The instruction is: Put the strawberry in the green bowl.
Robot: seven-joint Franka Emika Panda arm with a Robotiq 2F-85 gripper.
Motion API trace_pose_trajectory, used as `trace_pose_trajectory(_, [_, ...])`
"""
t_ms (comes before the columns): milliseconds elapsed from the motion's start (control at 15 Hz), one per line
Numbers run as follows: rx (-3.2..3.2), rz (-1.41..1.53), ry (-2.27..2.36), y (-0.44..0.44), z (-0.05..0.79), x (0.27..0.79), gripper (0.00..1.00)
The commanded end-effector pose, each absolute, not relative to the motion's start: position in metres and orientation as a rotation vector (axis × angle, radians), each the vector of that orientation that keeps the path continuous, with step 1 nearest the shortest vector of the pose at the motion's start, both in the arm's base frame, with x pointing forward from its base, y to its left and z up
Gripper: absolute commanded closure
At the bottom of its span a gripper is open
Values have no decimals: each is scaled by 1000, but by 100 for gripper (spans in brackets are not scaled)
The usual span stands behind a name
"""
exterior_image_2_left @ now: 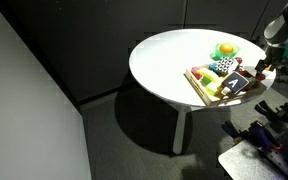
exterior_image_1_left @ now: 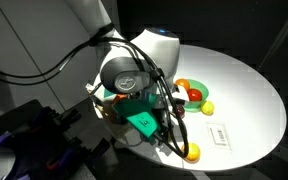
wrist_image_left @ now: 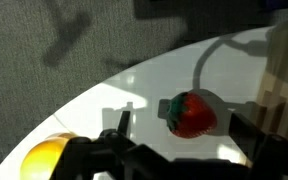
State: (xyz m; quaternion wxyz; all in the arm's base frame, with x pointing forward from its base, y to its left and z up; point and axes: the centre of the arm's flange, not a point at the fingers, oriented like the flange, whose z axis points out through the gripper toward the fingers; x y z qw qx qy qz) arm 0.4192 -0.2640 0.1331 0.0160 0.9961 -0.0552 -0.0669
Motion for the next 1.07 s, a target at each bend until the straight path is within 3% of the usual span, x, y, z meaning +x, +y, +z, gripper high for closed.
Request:
trace_pose_trajectory(0, [3076,-202,-169,-265,127,429,0])
trace_pose_trajectory(400, [3070,-222,-163,-266,118,431,0])
trace_pose_trajectory(467, [3072,-224,-170,-267,117,431,25])
trace_pose_trajectory(533, [3071,-227,-172,-267,116,432,25])
trace_pose_trajectory(933, [3068,-221,-199,-269,118,434,75])
trace_pose_trajectory(1000, [3070,-220,-201,-269,121,434,75])
